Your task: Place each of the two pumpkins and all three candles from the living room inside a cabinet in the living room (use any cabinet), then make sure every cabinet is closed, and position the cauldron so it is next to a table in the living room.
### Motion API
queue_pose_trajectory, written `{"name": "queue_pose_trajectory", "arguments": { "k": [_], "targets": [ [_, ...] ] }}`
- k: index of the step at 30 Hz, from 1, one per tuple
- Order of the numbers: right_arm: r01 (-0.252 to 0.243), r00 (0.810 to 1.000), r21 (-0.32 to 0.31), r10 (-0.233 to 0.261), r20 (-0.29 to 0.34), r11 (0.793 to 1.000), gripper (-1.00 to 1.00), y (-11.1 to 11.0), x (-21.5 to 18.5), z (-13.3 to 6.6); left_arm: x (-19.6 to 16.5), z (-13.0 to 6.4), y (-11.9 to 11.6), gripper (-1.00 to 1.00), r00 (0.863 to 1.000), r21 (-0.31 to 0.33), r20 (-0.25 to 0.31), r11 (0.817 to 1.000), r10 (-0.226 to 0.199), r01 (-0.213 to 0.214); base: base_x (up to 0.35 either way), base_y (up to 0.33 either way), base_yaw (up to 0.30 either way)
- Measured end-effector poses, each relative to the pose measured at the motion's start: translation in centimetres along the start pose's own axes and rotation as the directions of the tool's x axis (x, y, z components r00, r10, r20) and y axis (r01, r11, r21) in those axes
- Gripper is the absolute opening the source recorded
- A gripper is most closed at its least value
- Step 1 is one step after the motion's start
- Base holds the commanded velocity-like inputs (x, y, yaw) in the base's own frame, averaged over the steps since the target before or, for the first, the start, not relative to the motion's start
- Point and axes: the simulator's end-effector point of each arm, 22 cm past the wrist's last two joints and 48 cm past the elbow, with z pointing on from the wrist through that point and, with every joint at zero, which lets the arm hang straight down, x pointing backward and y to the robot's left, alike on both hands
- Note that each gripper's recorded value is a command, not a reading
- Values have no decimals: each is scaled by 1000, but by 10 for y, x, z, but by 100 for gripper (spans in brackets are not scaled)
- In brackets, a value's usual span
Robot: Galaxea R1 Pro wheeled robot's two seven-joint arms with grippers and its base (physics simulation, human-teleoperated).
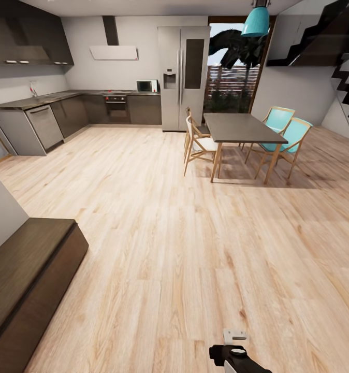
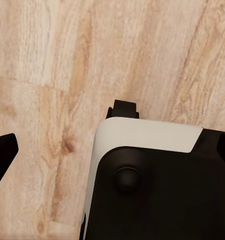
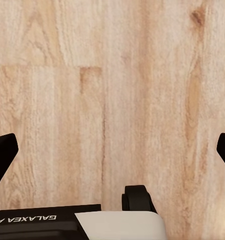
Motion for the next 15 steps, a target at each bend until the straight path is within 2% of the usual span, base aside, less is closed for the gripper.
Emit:
{"name": "queue_pose_trajectory", "arguments": {
  "k": [15],
  "targets": [
    [-3,1000,1,3,1,1000,100,-1,0,0,0,0,0,100,1000,0,0,1000,0,0,0,0,1]
  ]
}}
